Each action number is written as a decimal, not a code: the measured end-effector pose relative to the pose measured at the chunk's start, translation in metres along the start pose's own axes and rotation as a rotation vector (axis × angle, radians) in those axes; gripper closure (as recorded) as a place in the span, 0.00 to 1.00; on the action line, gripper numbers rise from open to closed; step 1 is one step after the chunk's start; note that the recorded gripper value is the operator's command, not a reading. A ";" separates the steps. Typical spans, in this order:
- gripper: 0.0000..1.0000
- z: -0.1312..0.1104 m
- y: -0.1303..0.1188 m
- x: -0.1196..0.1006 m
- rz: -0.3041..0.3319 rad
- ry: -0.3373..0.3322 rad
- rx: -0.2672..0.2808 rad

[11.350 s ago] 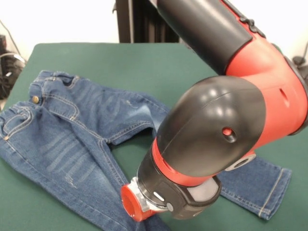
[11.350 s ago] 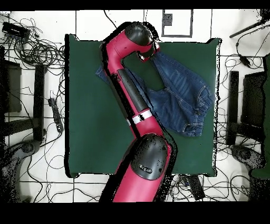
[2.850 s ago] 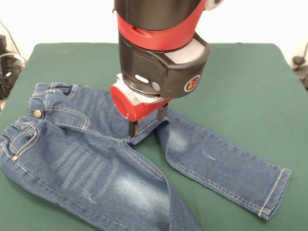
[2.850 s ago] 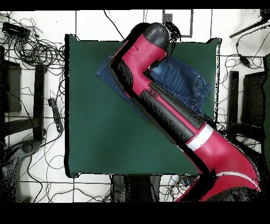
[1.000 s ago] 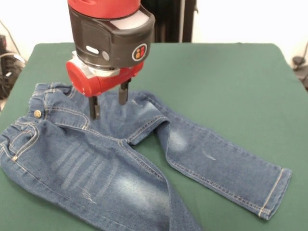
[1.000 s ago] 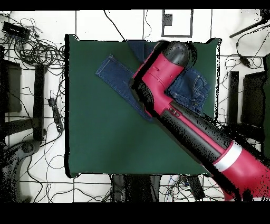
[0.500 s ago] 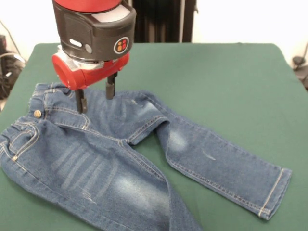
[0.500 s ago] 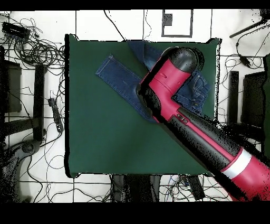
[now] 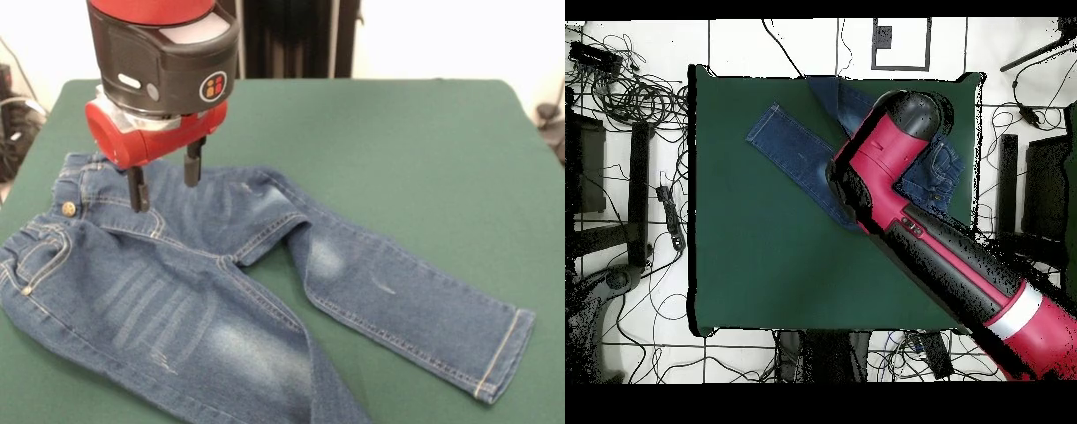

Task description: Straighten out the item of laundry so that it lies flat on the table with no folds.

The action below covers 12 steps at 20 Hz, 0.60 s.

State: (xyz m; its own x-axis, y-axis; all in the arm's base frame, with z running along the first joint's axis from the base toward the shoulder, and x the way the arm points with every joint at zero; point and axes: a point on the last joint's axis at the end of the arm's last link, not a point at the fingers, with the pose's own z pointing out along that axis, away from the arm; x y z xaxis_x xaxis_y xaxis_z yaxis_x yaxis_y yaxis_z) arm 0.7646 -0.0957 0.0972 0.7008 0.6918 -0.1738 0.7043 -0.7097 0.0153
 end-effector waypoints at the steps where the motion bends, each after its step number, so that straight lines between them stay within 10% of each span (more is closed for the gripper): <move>1: 0.00 0.001 0.000 -0.001 0.000 0.001 0.000; 12: 0.00 0.002 0.012 -0.036 0.013 0.002 -0.012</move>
State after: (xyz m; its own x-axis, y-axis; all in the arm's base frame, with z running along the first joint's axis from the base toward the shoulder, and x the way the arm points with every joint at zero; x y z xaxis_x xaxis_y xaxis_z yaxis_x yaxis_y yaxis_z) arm 0.7473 -0.1294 0.1014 0.7100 0.6831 -0.1712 0.6967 -0.7167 0.0296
